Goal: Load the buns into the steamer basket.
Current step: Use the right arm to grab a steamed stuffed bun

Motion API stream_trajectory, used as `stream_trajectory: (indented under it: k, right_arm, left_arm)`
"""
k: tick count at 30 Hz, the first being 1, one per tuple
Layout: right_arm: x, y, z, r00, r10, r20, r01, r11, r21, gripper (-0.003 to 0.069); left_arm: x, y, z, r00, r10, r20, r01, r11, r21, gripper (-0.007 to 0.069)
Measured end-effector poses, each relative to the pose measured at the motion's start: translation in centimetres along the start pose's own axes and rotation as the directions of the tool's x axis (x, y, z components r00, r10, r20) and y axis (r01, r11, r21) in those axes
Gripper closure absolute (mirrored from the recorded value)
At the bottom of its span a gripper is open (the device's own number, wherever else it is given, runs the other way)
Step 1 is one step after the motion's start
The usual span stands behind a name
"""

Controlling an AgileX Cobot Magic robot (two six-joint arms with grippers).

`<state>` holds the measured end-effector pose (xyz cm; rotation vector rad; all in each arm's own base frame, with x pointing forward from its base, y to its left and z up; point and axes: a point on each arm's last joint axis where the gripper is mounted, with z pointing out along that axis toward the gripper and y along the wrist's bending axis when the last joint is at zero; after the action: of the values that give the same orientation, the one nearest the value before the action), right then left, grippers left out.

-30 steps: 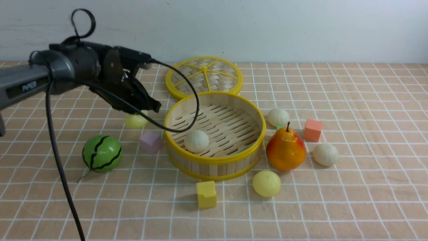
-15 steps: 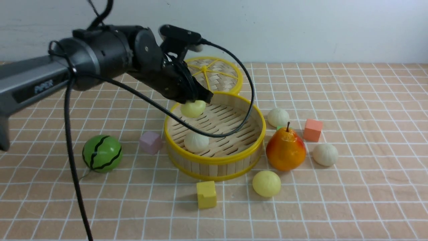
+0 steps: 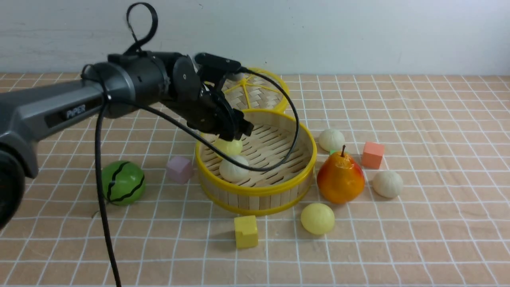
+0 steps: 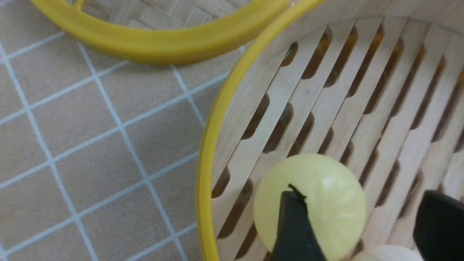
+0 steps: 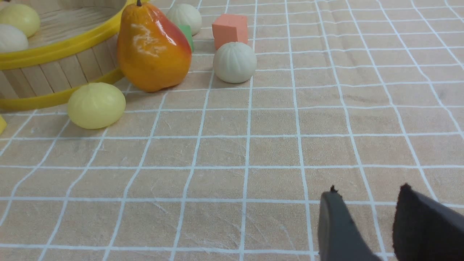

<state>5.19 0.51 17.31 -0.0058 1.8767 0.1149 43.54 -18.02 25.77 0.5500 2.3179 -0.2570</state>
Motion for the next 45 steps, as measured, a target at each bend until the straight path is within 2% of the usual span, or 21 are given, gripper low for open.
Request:
stream_trajectory:
  k: [2,4,5,7,10,12,16,17,18,21,23,26,27,29,34,37,45]
  right_arm:
    - [0.0,0.0,0.0,1.000,0.000,0.000,0.000,1.000,0.000,0.0418]
    - [0.0,0.0,0.0,1.000,0.000,0.000,0.000,1.000,0.000,0.0418]
    - [0.0,0.0,0.0,1.000,0.000,0.000,0.000,1.000,0.000,0.0418]
    - [0.0,0.0,0.0,1.000,0.000,0.000,0.000,1.000,0.000,0.0418]
    - [0.0,0.0,0.0,1.000,0.000,0.000,0.000,1.000,0.000,0.0418]
    - [0.0,0.0,0.0,1.000,0.000,0.000,0.000,1.000,0.000,0.0418]
    - [0.0,0.0,0.0,1.000,0.000,0.000,0.000,1.000,0.000,0.0418]
    - [0.0,0.0,0.0,1.000,0.000,0.000,0.000,1.000,0.000,0.0418]
    - [0.0,0.0,0.0,1.000,0.000,0.000,0.000,1.000,0.000,0.0418]
    - [0.0,0.0,0.0,1.000,0.000,0.000,0.000,1.000,0.000,0.0418]
    - [0.0,0.0,0.0,1.000,0.000,0.000,0.000,1.000,0.000,0.0418]
    - [0.0,0.0,0.0,1.000,0.000,0.000,0.000,1.000,0.000,0.0418]
    - [0.0,0.0,0.0,1.000,0.000,0.000,0.000,1.000,0.000,0.0418]
    - [0.0,0.0,0.0,1.000,0.000,0.000,0.000,1.000,0.000,0.0418]
    - [0.0,0.0,0.0,1.000,0.000,0.000,0.000,1.000,0.000,0.0418]
    - [0.0,0.0,0.0,1.000,0.000,0.000,0.000,1.000,0.000,0.0418]
    - [0.0,0.0,0.0,1.000,0.000,0.000,0.000,1.000,0.000,0.0418]
  left_arm:
    - [-0.8,-0.1,-1.8,1.000,-0.017,0.020,0.017,1.000,0.002,0.0183]
    - [-2.9,-0.8,-9.0,0.994,-0.069,0.084,0.068,0.998,0.018,0.0267]
    - [-3.0,-0.8,-9.5,0.994,-0.071,0.088,0.069,0.997,0.019,0.0277]
    - [-3.2,-1.4,-15.9,0.985,-0.078,0.157,0.074,0.997,0.027,0.0431]
    - [-1.4,-2.0,-21.1,0.974,-0.073,0.216,0.069,0.997,0.028,0.0613]
    - [0.9,-2.3,-24.2,0.961,-0.073,0.265,0.068,0.997,0.025,0.0638]
    - [6.5,-2.8,-28.0,0.928,-0.103,0.358,0.100,0.995,0.027,0.0638]
    - [9.2,-3.0,-29.1,0.912,-0.121,0.392,0.118,0.993,0.031,0.0638]
    - [9.5,-3.0,-29.2,0.906,-0.123,0.405,0.121,0.992,0.032,0.0638]
    - [16.5,-3.4,-30.5,0.845,-0.162,0.510,0.158,0.986,0.052,0.0638]
    - [20.7,-3.5,-30.8,0.773,-0.183,0.607,0.176,0.982,0.071,0.0638]
    - [24.1,-3.6,-30.5,0.714,-0.204,0.669,0.192,0.977,0.094,0.0638]
    - [26.4,-3.6,-29.9,0.682,-0.226,0.696,0.205,0.972,0.114,0.0638]
    - [27.5,-3.6,-29.6,0.666,-0.240,0.707,0.214,0.969,0.127,0.0638]
    - [31.0,-3.5,-28.2,0.562,-0.256,0.787,0.219,0.963,0.156,0.0638]
    - [31.8,-3.4,-27.2,0.565,-0.257,0.784,0.225,0.962,0.154,0.0638]
    - [33.9,-3.4,-24.4,0.678,-0.271,0.683,0.247,0.959,0.135,0.0638]
